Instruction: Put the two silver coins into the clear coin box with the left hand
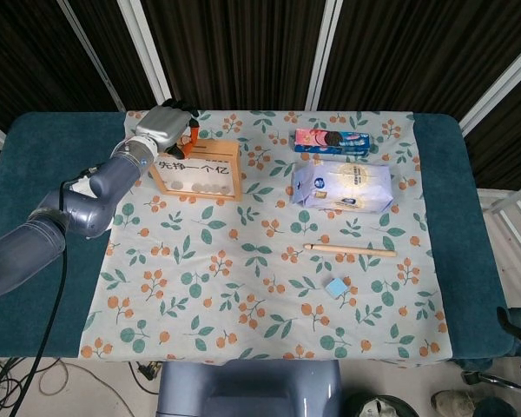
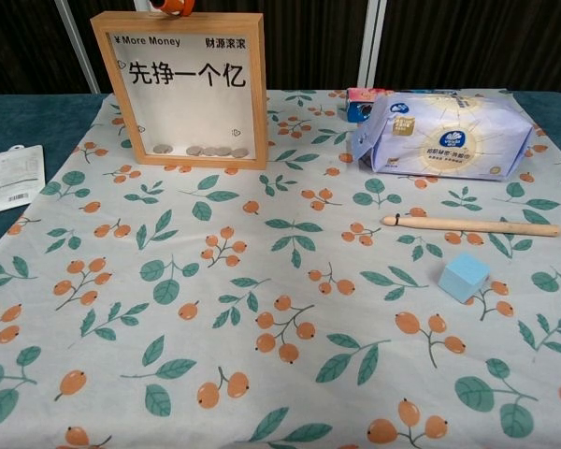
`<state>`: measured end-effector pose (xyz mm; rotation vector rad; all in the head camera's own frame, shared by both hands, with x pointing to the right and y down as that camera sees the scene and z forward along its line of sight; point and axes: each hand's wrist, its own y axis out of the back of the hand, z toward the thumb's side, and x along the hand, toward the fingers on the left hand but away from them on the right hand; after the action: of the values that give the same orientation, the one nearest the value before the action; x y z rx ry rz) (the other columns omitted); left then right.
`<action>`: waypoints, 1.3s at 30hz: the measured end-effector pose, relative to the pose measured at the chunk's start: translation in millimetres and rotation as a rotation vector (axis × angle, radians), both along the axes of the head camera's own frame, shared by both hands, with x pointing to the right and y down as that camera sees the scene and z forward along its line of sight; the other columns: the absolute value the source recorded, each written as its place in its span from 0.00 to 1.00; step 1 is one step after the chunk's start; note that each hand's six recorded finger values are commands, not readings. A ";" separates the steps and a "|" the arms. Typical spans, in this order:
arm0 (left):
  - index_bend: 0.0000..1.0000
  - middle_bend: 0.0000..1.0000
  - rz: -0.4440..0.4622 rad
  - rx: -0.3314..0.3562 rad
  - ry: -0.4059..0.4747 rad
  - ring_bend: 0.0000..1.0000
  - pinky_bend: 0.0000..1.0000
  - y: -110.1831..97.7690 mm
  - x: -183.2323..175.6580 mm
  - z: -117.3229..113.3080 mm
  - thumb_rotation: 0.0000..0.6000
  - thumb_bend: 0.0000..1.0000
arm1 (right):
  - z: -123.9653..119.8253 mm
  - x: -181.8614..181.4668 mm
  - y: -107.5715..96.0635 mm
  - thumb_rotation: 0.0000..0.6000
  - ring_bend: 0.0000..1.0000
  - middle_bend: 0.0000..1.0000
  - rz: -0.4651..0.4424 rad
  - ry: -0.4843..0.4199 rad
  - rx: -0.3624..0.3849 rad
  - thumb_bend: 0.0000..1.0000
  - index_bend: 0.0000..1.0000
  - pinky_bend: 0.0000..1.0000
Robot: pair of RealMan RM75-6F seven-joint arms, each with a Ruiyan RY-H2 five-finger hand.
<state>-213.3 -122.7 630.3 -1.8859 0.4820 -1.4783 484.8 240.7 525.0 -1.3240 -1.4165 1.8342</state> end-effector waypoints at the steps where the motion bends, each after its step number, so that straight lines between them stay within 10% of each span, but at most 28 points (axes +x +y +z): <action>1: 0.53 0.13 0.000 0.001 -0.001 0.00 0.00 -0.1 0.0 0.0 1.00 0.51 | -0.2 -0.1 0.1 1.00 0.02 0.08 0.000 0.000 0.001 0.37 0.12 0.00; 39: 0.53 0.12 0.018 0.039 -0.020 0.00 0.00 -3.1 7.0 -5.5 1.00 0.47 | 0.4 -0.3 -0.4 1.00 0.02 0.08 0.004 -0.004 0.002 0.37 0.12 0.00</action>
<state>-206.3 -125.7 624.9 -1.8396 0.4795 -1.4640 484.5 240.3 525.4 -1.3260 -1.4237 1.8335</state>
